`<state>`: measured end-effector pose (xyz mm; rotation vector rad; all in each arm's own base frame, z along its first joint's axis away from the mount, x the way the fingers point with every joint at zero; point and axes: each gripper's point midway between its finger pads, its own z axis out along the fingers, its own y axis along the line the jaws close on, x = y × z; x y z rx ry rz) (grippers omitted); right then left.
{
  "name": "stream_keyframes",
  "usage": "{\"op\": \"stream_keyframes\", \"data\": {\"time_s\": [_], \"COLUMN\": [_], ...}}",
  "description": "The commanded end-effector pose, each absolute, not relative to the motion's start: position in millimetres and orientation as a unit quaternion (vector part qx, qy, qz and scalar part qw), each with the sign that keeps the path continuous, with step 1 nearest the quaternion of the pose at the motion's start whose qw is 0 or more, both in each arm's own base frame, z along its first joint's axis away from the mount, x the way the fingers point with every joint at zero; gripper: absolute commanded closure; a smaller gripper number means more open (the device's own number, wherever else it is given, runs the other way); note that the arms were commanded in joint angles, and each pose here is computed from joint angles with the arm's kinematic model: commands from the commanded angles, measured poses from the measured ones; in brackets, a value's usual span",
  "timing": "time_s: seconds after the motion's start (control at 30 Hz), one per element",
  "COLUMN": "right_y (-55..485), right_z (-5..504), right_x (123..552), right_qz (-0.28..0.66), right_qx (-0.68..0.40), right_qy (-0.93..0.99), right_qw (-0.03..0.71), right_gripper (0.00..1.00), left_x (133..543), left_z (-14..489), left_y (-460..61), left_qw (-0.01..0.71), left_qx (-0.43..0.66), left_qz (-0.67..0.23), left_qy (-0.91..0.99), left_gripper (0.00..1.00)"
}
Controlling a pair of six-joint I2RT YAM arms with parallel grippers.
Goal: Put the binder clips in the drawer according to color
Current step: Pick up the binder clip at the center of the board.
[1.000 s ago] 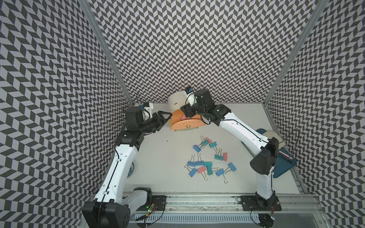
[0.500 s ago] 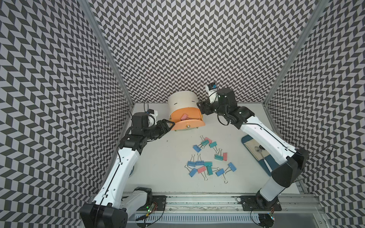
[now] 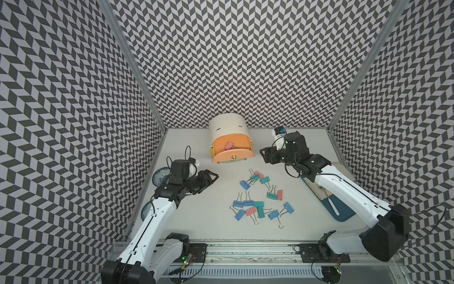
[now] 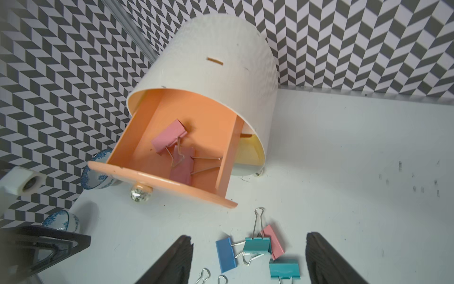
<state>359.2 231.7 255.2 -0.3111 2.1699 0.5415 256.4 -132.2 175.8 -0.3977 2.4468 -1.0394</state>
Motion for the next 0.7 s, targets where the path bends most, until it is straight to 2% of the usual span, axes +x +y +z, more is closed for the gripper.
{"op": "stream_keyframes", "data": {"time_s": [0.0, 0.17, 0.4, 0.67], "right_y": [228.1, 218.1, 225.9, 252.0], "right_z": [256.6, 208.5, 132.4, 110.8], "right_x": [355.2, 351.0, 324.7, 266.0], "right_qz": [0.236, 0.220, 0.229, 0.251], "right_qx": [-0.104, -0.082, -0.087, -0.138], "right_qy": [0.860, 0.886, 0.928, 0.931], "right_qw": [0.441, 0.400, 0.279, 0.226], "right_gripper": [0.24, 0.27, 0.36, 0.38], "left_x": [250.1, 238.6, 225.2, 215.5], "left_z": [170.1, 152.4, 127.5, 108.5], "left_y": [-135.3, -141.0, -143.5, -144.5], "left_qw": [0.230, 0.212, 0.188, 0.170], "left_qx": [-0.136, -0.142, -0.143, -0.144], "left_qz": [-0.379, -0.388, -0.385, -0.382], "left_qy": [0.886, 0.886, 0.892, 0.897], "left_gripper": [0.36, 0.36, 0.36, 0.37]}}
